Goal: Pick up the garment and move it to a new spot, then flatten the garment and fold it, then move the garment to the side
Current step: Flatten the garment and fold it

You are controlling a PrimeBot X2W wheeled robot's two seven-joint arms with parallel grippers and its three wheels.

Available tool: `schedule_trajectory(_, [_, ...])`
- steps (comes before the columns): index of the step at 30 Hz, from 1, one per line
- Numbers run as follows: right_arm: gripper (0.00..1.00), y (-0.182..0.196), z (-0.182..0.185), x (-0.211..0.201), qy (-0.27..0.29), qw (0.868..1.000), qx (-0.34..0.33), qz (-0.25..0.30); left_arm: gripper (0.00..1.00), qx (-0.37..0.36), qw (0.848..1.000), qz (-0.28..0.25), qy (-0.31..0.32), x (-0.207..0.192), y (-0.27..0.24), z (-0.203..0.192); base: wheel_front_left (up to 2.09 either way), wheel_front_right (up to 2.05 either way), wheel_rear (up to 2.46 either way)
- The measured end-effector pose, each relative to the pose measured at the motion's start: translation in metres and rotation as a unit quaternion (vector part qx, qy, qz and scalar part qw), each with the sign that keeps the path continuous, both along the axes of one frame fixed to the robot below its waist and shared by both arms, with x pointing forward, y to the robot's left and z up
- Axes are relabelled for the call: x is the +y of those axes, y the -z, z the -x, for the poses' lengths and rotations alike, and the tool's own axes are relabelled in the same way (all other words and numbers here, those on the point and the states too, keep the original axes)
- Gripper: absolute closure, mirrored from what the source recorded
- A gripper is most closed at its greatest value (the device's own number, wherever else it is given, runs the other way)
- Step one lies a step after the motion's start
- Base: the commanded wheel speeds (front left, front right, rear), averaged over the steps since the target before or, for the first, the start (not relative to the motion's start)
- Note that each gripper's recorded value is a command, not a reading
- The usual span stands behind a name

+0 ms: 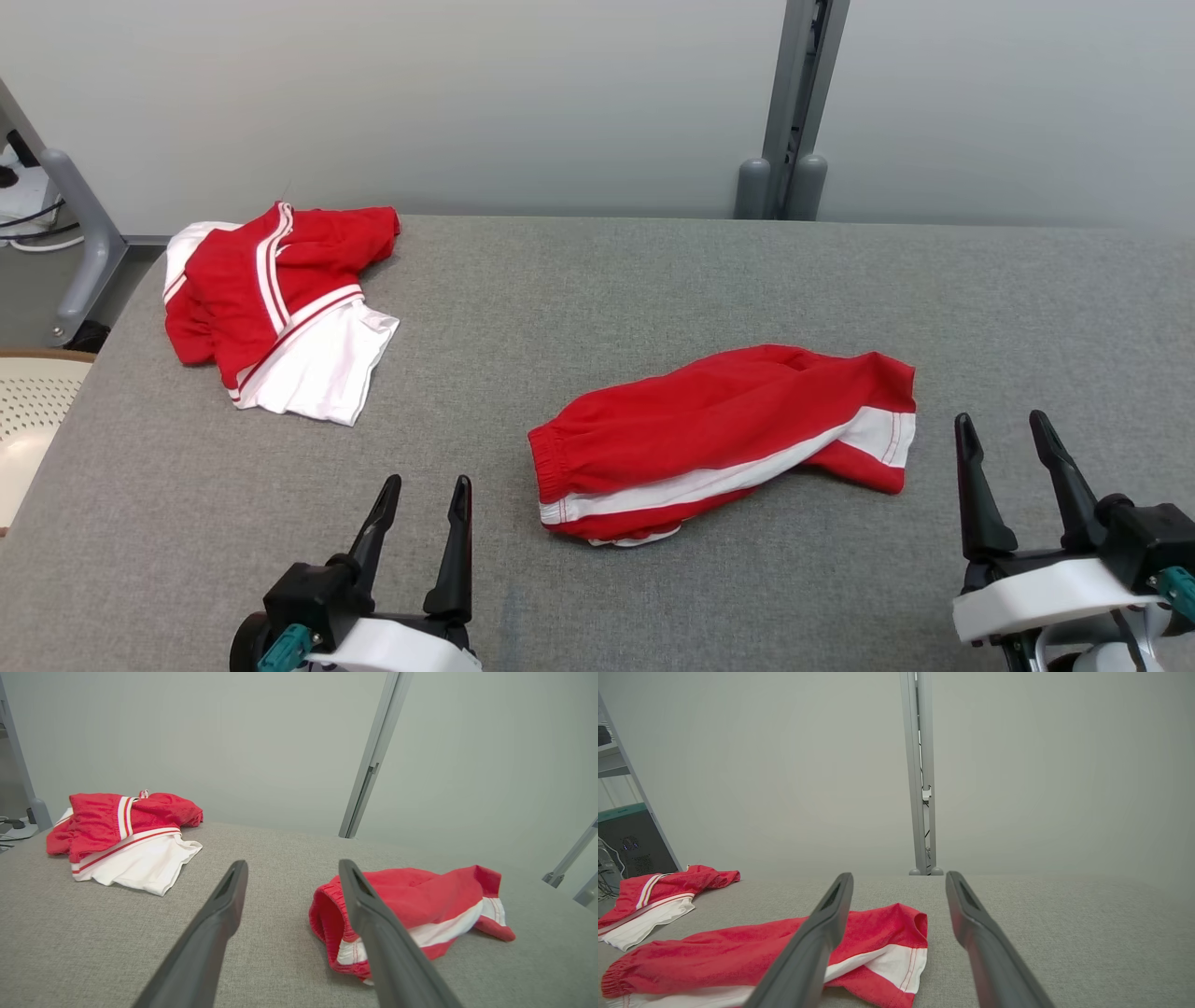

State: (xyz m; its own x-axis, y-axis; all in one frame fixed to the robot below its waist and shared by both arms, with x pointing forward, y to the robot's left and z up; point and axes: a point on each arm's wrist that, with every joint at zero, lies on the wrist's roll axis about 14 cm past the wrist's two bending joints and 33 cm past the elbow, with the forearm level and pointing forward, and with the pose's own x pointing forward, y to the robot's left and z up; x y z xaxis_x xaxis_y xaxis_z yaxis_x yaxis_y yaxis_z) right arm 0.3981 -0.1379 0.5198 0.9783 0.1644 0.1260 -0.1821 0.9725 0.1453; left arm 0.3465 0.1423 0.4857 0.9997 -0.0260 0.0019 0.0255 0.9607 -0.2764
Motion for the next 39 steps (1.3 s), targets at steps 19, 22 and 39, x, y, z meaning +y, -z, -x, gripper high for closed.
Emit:
schedule_trajectory(19, [0.00,0.008,0.004,0.004,-0.006,1.000,0.014,-0.009,0.00,-0.007,1.000,-0.008,-0.003,0.003,-0.004,-0.006,0.00,0.00,0.00])
schedule_trajectory(22, [0.00,0.009,0.004,0.004,-0.006,1.000,0.015,-0.010,0.00,-0.006,1.000,-0.008,-0.002,0.003,-0.004,-0.006,0.00,0.00,0.00])
schedule_trajectory(39, [0.00,0.015,0.005,0.002,-0.002,1.000,0.026,-0.012,0.00,0.015,0.999,-0.029,0.022,-0.006,0.010,-0.017,0.00,0.00,0.00])
